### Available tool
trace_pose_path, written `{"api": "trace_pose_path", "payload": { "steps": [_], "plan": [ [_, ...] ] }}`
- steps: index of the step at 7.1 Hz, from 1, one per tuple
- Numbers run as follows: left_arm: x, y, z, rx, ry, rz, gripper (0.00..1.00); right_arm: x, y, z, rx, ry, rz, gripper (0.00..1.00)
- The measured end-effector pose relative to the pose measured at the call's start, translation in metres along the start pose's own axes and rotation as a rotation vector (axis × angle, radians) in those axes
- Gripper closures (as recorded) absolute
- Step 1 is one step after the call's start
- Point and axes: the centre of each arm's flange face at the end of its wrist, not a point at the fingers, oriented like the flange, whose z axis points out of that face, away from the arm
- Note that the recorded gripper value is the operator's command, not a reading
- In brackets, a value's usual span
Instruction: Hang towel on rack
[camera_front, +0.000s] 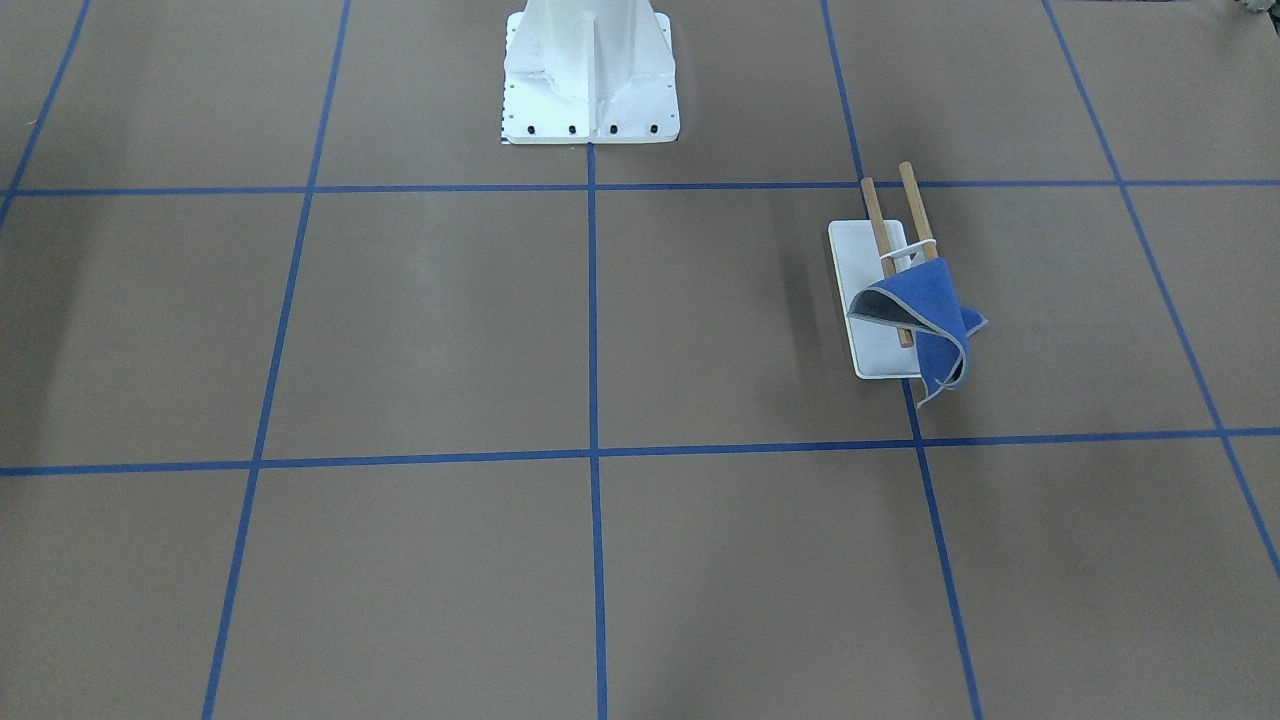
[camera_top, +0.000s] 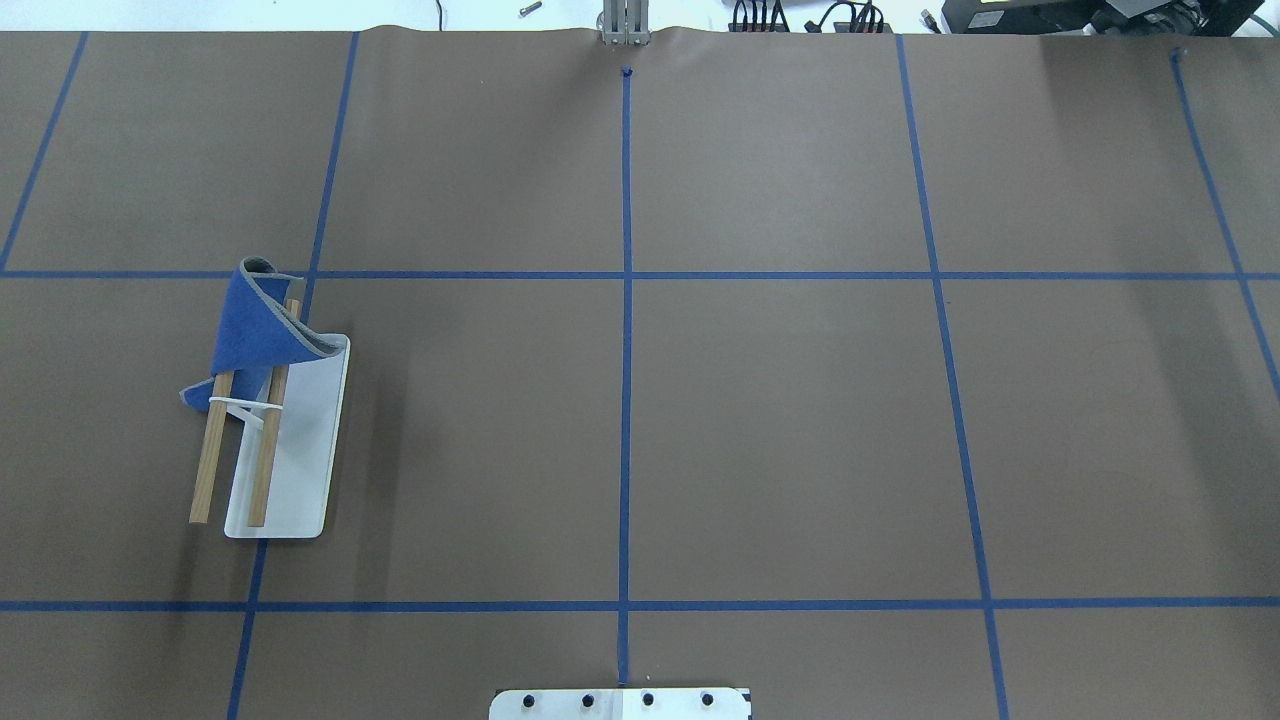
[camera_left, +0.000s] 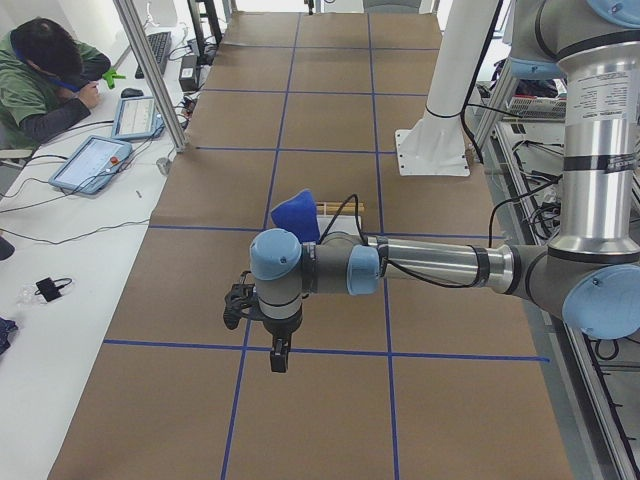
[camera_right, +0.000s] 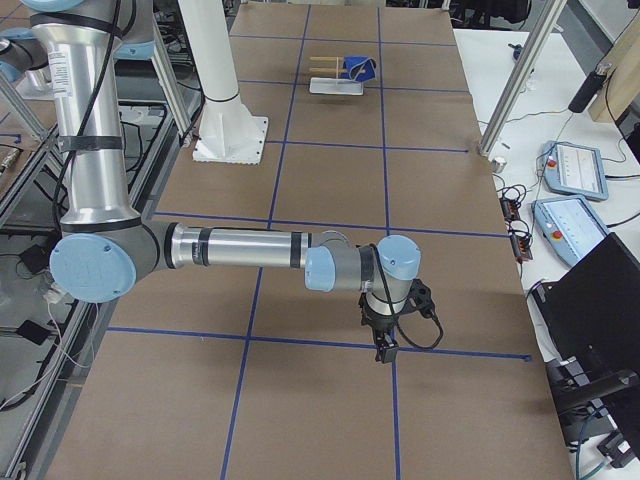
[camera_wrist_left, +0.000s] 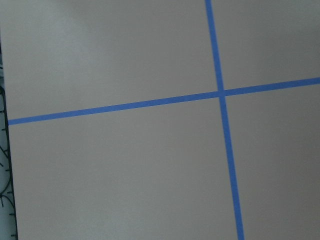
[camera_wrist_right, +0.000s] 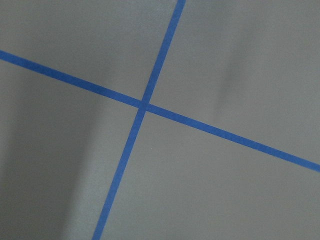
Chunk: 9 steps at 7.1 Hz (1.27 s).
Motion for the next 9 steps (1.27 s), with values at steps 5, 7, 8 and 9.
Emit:
{"api": "trace_pose_path", "payload": {
  "steps": [5,7,8,9],
  "plan": [
    [0.012,0.000,-0.012,0.018,0.005,0.028,0.01,0.000,0.001,0.000,0.001,-0.002,0.000,0.00],
    [0.012,0.000,-0.012,0.019,0.004,0.029,0.01,0.000,0.002,0.001,-0.002,-0.003,0.002,0.00],
    [0.012,0.000,-0.011,0.019,0.005,0.029,0.01,0.000,0.003,0.002,-0.002,-0.003,0.002,0.00],
    [0.011,0.001,-0.011,0.018,0.005,0.028,0.01,0.001,0.006,0.004,0.008,0.000,-0.006,0.00]
  ]
}}
